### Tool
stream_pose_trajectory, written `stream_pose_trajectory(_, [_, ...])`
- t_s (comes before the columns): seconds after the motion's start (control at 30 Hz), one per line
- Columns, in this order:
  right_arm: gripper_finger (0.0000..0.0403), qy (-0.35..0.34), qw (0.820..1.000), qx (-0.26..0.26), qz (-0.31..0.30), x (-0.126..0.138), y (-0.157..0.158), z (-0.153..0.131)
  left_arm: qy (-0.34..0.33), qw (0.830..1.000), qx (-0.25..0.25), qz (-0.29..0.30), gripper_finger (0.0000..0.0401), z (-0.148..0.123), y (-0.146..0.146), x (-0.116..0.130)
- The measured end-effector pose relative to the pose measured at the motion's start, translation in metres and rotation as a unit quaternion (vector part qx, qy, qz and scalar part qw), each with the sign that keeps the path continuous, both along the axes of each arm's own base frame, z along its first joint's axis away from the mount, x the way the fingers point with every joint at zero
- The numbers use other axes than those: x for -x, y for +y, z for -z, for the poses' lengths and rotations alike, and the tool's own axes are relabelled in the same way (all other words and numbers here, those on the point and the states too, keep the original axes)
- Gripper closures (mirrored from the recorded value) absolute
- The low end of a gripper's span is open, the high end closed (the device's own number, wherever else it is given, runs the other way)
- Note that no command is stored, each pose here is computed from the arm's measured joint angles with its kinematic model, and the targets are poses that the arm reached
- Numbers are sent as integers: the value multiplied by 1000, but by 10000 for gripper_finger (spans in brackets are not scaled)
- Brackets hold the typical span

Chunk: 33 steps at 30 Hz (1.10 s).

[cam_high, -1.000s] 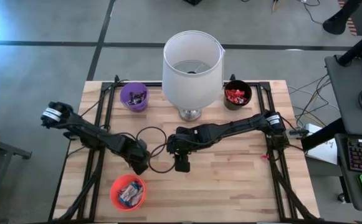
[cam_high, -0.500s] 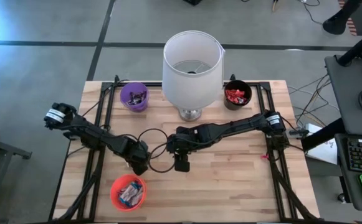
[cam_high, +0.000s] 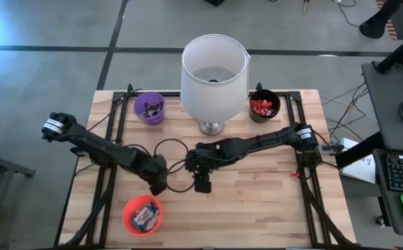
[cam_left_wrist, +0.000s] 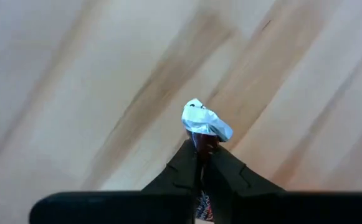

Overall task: Organize candy in baskets
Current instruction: Put the brown chocolate bar into the purple bucket

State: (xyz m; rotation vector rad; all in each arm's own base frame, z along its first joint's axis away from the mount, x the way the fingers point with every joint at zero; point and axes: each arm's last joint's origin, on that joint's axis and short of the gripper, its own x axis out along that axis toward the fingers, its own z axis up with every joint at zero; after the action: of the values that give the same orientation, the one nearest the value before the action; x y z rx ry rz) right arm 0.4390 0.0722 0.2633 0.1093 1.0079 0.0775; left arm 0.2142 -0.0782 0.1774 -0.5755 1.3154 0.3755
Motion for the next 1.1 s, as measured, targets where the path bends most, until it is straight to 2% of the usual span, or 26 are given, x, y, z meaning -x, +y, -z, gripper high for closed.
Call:
stream_pose_trajectory(0.3, [252,-22,1000,-1,-10,-3,1,-2,-125,988,-84,-44,401,-73,13,5])
stream_pose_trajectory(0.4, [247,-55,998,-8,-29,-8,2,-6,-178,976,-106,-65,401,-95,16,7])
stream_pose_trajectory(0.57, [241,-144,987,-48,-57,-20,6,-19,-247,955,-139,-84,401,-125,21,12])
stream_pose_trajectory(0.73, [244,-227,971,-64,-33,-30,4,-34,-311,935,-161,-61,401,-150,22,15])
stream_pose_trajectory(0.83, [246,-274,960,-49,2,-35,-2,-42,-348,922,-167,-38,401,-162,21,15])
stream_pose_trajectory(0.97, [243,-290,955,-29,62,-38,-14,-45,-392,902,-178,-7,401,-174,20,17])
stream_pose_trajectory(1.1, [241,-295,952,-23,80,-37,-23,-48,-413,890,-193,20,401,-182,21,22])
